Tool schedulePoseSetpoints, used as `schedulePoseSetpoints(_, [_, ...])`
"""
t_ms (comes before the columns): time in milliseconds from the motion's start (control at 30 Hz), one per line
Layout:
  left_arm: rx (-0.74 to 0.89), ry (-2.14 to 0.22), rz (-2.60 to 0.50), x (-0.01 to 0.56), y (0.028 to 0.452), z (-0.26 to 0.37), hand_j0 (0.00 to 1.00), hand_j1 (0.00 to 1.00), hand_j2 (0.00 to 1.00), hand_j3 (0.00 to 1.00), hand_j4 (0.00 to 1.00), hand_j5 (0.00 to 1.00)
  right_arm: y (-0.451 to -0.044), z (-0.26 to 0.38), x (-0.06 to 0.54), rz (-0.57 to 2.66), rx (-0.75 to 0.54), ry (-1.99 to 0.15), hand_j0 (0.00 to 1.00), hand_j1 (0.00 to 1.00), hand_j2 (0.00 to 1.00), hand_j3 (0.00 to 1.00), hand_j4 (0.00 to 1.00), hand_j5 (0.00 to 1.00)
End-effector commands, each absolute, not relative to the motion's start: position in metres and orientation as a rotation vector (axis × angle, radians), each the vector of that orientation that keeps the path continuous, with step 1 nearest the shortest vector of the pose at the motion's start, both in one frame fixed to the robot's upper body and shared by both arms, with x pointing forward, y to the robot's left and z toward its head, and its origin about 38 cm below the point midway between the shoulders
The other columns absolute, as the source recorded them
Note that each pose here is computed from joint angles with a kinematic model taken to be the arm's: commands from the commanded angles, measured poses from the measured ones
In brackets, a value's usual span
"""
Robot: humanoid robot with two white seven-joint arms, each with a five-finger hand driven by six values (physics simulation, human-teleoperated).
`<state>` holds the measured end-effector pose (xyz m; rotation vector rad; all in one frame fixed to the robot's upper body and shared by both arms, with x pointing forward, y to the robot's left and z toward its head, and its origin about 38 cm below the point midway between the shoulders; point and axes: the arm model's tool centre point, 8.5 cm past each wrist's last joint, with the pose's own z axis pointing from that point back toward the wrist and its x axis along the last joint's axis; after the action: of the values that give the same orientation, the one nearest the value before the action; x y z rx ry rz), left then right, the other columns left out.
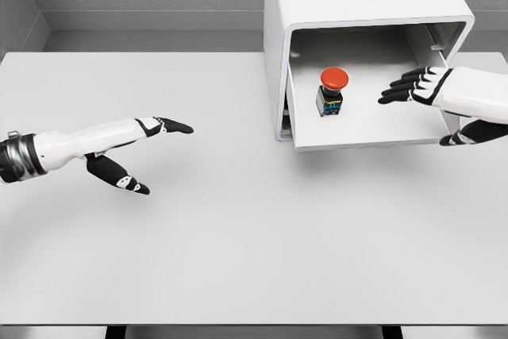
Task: Slide open multi-storey tabletop storage cabinets and put open load switch and slide close multi-storey tabletop storage cabinets
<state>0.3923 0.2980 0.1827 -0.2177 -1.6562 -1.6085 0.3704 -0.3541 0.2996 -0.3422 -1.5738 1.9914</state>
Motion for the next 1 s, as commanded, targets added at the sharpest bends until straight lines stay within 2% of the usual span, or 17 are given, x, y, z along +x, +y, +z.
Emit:
schedulePoseSetpoints(0, [-0.221, -1.658, -1.6, 0.392, 0.298, 0.183, 1.0, 1.0, 1.0, 1.0, 1.0, 1.0, -0.353, 0.295, 0.369, 1.989, -0.321, -1.568, 0.98, 0.98, 0.98, 0.98, 0.98, 0.98])
schedulePoseSetpoints(233, [-0.22, -1.66, -1.599, 0.392, 0.299, 0.184, 1.0, 1.0, 1.0, 1.0, 1.0, 1.0, -0.339, 0.285, 0.373, 2.002, -0.269, -1.581, 0.97, 0.97, 0.97, 0.97, 0.97, 0.97])
schedulePoseSetpoints(967, [-0.224, -1.66, -1.603, 0.391, 0.298, 0.184, 1.0, 1.0, 1.0, 1.0, 1.0, 1.0, -0.346, 0.281, 0.391, 1.971, -0.3, -1.562, 0.97, 0.97, 0.97, 0.97, 0.97, 0.97])
